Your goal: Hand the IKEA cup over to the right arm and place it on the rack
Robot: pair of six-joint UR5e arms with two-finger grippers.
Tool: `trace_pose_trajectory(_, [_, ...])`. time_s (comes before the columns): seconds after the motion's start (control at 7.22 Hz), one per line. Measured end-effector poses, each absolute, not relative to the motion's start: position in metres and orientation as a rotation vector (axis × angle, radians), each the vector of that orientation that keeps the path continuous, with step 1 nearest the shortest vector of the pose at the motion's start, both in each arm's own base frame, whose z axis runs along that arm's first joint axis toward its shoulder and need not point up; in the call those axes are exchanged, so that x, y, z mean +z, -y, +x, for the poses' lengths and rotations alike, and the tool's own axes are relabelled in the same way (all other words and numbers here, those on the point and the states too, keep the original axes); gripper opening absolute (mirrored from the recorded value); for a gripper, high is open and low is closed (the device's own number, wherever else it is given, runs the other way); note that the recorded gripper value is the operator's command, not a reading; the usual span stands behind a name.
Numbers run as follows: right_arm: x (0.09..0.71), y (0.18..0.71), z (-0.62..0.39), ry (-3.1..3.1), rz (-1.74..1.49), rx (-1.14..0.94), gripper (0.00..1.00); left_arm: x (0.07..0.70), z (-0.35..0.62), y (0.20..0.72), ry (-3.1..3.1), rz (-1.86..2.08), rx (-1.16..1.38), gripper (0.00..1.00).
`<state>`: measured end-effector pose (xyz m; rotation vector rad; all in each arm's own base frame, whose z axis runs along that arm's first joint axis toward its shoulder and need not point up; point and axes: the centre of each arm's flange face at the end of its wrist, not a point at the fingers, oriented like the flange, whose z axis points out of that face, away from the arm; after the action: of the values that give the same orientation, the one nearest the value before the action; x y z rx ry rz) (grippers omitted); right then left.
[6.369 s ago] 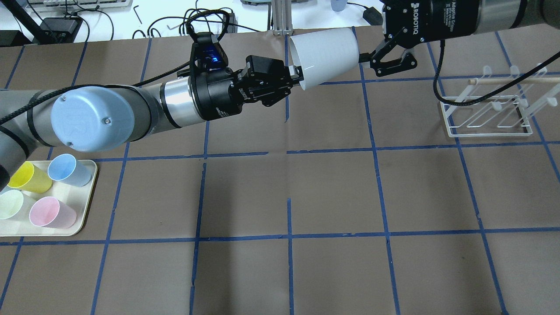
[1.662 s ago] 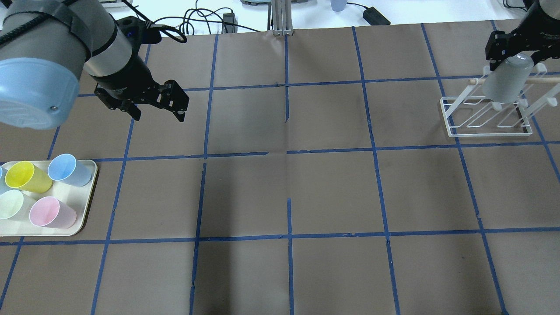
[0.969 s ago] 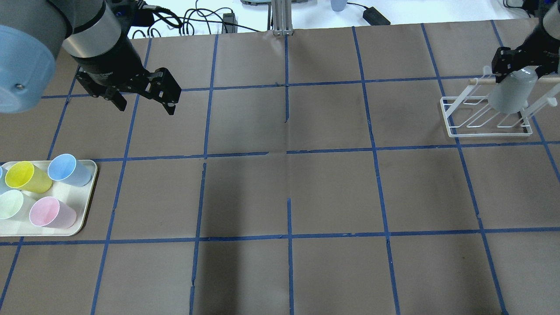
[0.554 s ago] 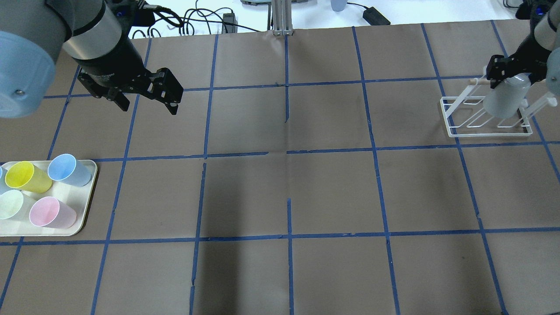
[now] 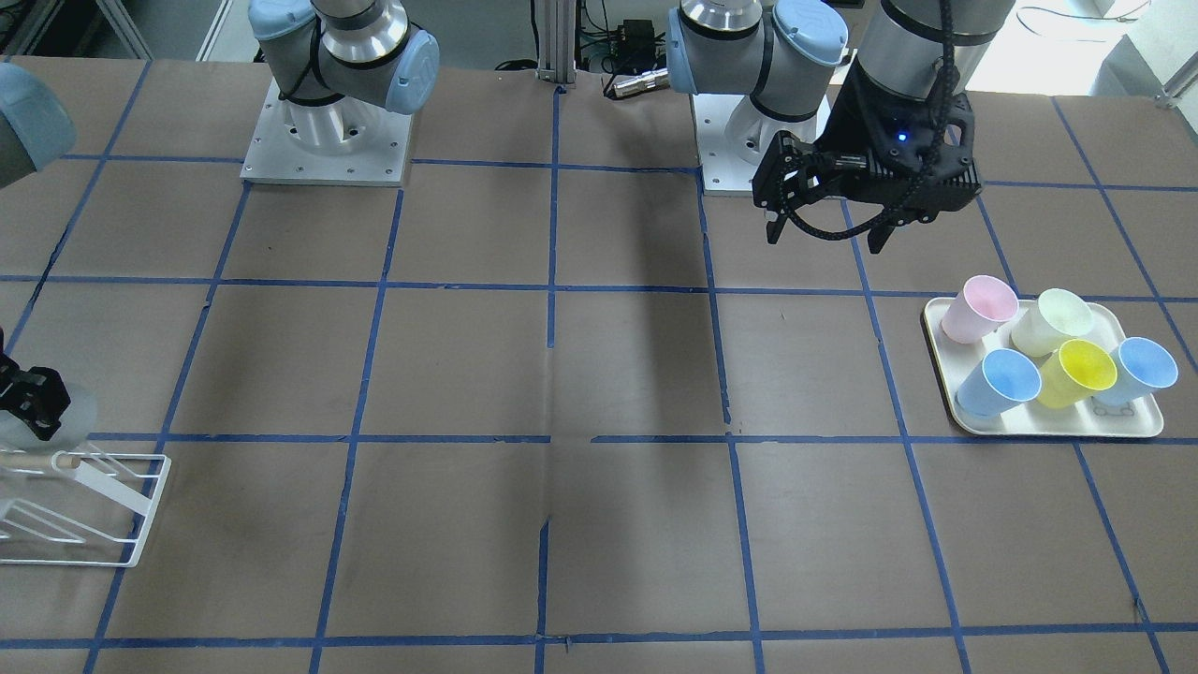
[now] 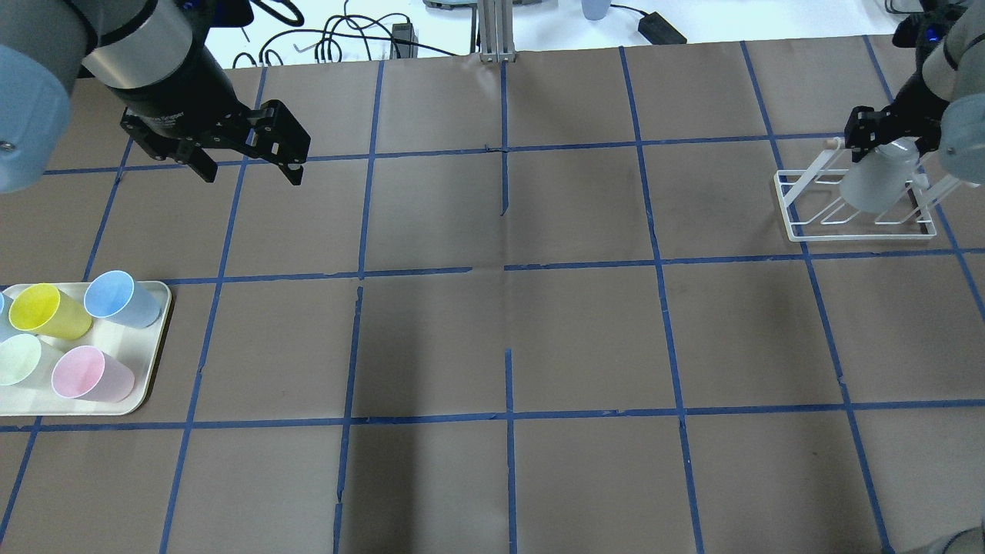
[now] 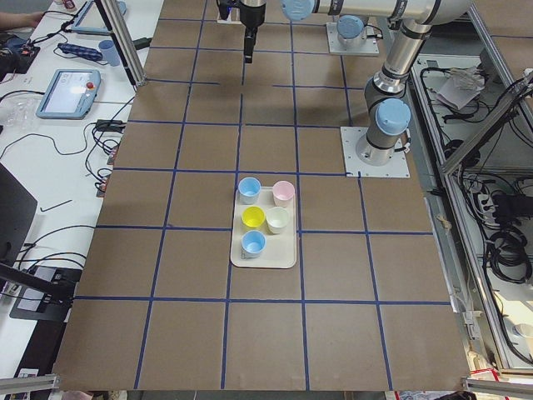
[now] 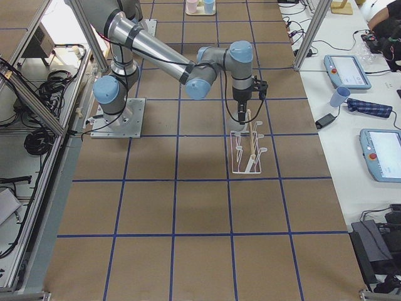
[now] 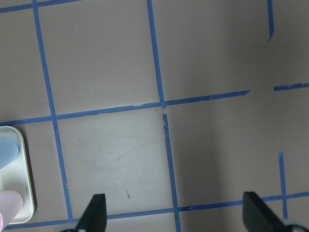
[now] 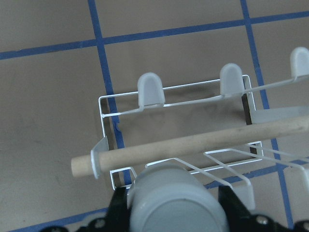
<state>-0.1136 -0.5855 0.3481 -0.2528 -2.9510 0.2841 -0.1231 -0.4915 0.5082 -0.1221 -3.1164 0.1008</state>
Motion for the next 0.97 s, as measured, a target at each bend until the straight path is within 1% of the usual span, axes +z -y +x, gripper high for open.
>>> trace_pose_trajectory(0.55, [0.365,0.589,-0.113,2.939,-0.252,0.32,1.0,0.514,-0.102,0.49,3.107,-0.054,-0.017,1.0])
trace_pose_trajectory(0.69, [0.379,0.587,-0.112,2.94,-0.248,0.313,1.0,0.514,-0.102,0.49,3.107,-0.061,-0.025,1.0])
trace_pose_trajectory(0.97, [0.427,0.576,-0.104,2.966,-0.242,0.261,1.0,0.514,-0.103,0.488,3.106,-0.071,-0.03,1.0])
